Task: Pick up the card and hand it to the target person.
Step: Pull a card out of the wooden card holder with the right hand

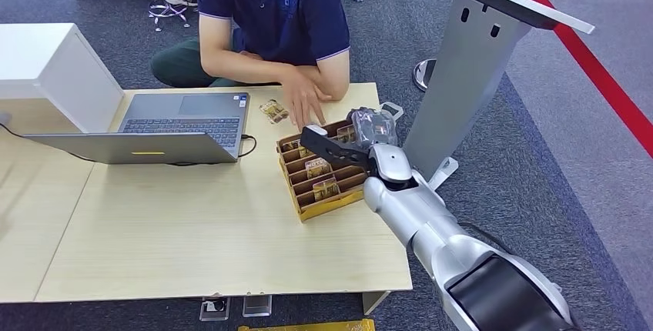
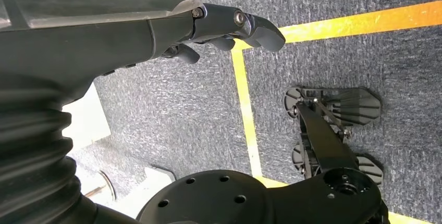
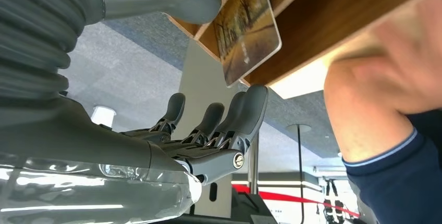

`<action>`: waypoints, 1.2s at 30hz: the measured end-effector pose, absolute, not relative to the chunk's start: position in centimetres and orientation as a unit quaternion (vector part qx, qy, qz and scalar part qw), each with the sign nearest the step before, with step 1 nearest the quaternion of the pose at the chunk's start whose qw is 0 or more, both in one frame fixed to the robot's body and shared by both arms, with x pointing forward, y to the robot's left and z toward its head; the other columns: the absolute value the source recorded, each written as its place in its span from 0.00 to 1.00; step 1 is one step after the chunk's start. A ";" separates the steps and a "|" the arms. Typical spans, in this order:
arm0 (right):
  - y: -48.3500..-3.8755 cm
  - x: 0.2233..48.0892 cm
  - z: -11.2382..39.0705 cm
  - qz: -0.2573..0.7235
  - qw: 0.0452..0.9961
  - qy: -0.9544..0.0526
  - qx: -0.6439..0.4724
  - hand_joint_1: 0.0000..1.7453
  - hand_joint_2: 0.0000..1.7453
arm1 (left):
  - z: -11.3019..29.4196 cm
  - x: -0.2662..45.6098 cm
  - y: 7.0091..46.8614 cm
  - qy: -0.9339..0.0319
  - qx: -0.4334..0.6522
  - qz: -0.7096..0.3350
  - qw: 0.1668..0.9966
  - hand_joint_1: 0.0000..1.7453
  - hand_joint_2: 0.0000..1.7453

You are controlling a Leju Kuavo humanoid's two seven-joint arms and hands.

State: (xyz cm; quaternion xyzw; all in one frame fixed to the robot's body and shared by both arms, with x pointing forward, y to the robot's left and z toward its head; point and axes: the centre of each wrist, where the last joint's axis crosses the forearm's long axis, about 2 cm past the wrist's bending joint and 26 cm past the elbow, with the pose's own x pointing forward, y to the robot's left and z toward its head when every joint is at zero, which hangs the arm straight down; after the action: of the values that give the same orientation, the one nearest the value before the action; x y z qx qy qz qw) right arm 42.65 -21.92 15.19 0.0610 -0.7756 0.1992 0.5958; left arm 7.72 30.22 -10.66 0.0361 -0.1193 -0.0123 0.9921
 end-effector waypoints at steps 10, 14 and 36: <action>-22.2 42.4 15.0 0.195 0.596 -0.776 0.069 0.00 1.00 | -10.7 7.7 30.2 -0.120 0.037 -0.011 0.992 0.00 1.00; -22.2 42.4 14.9 0.193 0.596 -0.776 0.071 0.00 1.00 | -10.7 7.7 30.2 -0.121 0.037 -0.011 0.992 0.00 1.00; -22.8 41.9 14.3 0.185 0.599 -0.775 0.083 0.00 1.00 | -10.7 7.6 30.3 -0.122 0.038 -0.007 0.992 0.00 1.00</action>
State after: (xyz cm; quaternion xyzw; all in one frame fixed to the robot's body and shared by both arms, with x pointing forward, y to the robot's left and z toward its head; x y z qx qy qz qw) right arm 41.86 -22.77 14.30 0.0833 -0.7749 0.1848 0.5987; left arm 7.57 30.30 -10.69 0.0376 -0.1221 -0.0073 0.9918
